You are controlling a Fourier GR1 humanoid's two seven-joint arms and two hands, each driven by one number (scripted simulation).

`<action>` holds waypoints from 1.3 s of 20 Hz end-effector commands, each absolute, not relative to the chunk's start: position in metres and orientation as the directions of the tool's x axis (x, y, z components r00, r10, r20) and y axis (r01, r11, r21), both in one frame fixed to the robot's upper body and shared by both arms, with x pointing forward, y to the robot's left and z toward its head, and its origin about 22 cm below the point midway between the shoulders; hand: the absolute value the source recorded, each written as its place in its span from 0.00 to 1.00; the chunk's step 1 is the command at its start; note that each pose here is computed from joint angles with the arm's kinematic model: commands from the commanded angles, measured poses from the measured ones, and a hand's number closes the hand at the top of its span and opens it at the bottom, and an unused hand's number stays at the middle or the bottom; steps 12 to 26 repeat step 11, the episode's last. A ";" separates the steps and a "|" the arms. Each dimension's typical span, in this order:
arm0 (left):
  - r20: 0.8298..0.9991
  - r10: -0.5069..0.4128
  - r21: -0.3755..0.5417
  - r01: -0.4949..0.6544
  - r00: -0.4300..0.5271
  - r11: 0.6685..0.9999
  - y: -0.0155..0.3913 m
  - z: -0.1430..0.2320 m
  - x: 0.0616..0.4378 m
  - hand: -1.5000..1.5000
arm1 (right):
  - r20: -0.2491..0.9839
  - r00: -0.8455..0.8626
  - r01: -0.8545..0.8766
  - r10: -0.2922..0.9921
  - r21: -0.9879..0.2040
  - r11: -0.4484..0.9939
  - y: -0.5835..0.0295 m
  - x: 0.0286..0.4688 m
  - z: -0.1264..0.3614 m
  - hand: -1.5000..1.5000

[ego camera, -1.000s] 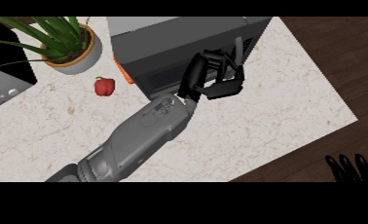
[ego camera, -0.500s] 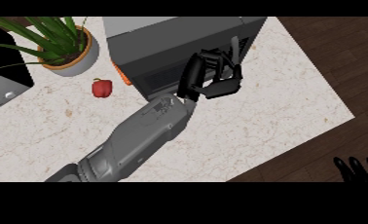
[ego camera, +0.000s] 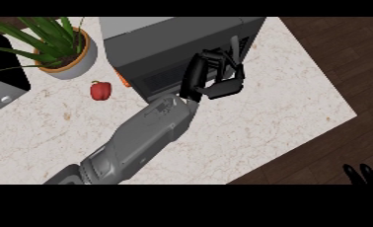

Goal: Pick up the milk, place it into the microwave and close the microwave

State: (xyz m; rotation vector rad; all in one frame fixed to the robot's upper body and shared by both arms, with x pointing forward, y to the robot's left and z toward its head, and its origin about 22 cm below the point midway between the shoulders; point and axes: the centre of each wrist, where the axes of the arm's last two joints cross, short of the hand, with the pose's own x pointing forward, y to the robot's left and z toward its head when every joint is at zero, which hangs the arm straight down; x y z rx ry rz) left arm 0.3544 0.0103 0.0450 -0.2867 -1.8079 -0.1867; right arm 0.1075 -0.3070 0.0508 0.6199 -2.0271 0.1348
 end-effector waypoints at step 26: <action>0.967 0.090 -0.022 0.274 -0.238 0.962 0.010 0.055 0.370 1.00 | 0.840 -0.371 -0.529 -0.396 0.160 0.834 -0.313 0.103 0.064 0.00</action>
